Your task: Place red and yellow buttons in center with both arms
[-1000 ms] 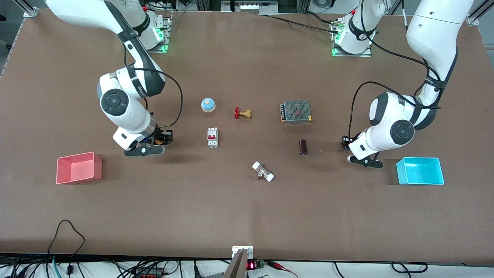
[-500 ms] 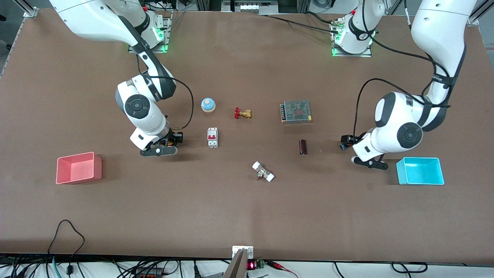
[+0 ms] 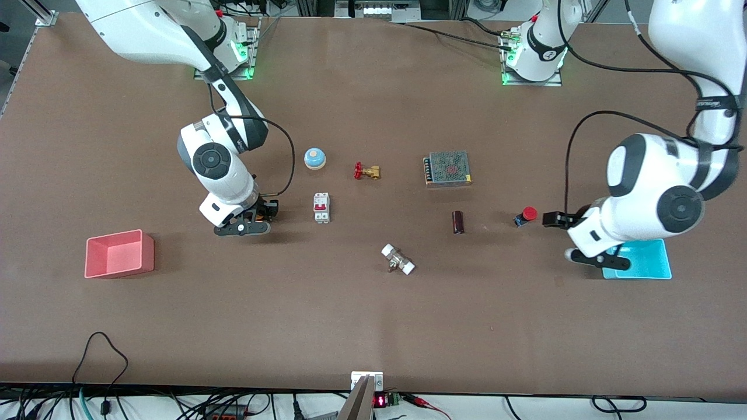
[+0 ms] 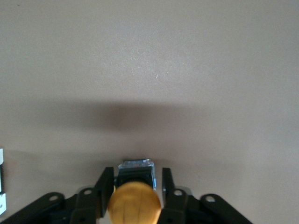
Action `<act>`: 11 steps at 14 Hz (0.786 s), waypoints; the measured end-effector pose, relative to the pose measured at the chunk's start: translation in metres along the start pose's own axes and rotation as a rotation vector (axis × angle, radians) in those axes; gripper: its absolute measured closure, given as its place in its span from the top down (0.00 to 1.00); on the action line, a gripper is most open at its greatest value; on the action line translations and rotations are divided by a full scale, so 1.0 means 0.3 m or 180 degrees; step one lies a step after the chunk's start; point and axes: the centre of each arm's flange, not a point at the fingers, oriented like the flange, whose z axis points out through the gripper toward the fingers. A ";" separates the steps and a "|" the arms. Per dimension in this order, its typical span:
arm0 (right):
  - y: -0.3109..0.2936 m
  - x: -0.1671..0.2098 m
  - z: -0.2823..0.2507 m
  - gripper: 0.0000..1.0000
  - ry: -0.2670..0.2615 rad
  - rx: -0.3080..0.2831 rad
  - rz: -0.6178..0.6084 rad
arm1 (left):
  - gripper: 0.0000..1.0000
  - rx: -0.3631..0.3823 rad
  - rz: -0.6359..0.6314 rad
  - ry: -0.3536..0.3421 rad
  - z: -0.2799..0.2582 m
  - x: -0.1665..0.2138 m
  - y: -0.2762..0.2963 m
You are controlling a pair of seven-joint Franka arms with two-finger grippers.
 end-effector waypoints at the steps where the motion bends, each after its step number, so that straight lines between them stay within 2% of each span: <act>1: 0.000 0.000 0.000 0.61 0.0002 0.0001 0.0001 | 1.00 0.0091 0.0092 0.0058 -0.057 0.008 -0.027; 3: 0.004 0.012 -0.013 0.80 0.0046 0.0015 0.0013 | 1.00 0.0216 0.0249 0.0120 -0.164 0.012 -0.080; 5: 0.032 0.055 -0.082 0.99 0.0171 0.0032 0.0077 | 1.00 0.0219 0.0257 0.0122 -0.239 0.001 -0.128; 7: 0.098 0.106 -0.221 1.00 0.0259 0.0104 0.0230 | 1.00 0.0218 0.0224 0.0130 -0.305 -0.018 -0.153; 9: 0.195 0.138 -0.411 1.00 0.0157 0.0365 0.0206 | 1.00 0.0230 0.0207 0.0127 -0.387 -0.059 -0.147; 10: 0.258 0.143 -0.516 1.00 0.0093 0.0455 0.0155 | 1.00 0.0243 0.0203 0.0110 -0.440 -0.093 -0.137; 11: 0.336 0.139 -0.620 1.00 0.0028 0.0468 0.0147 | 1.00 0.0253 0.0196 0.0101 -0.500 -0.134 -0.126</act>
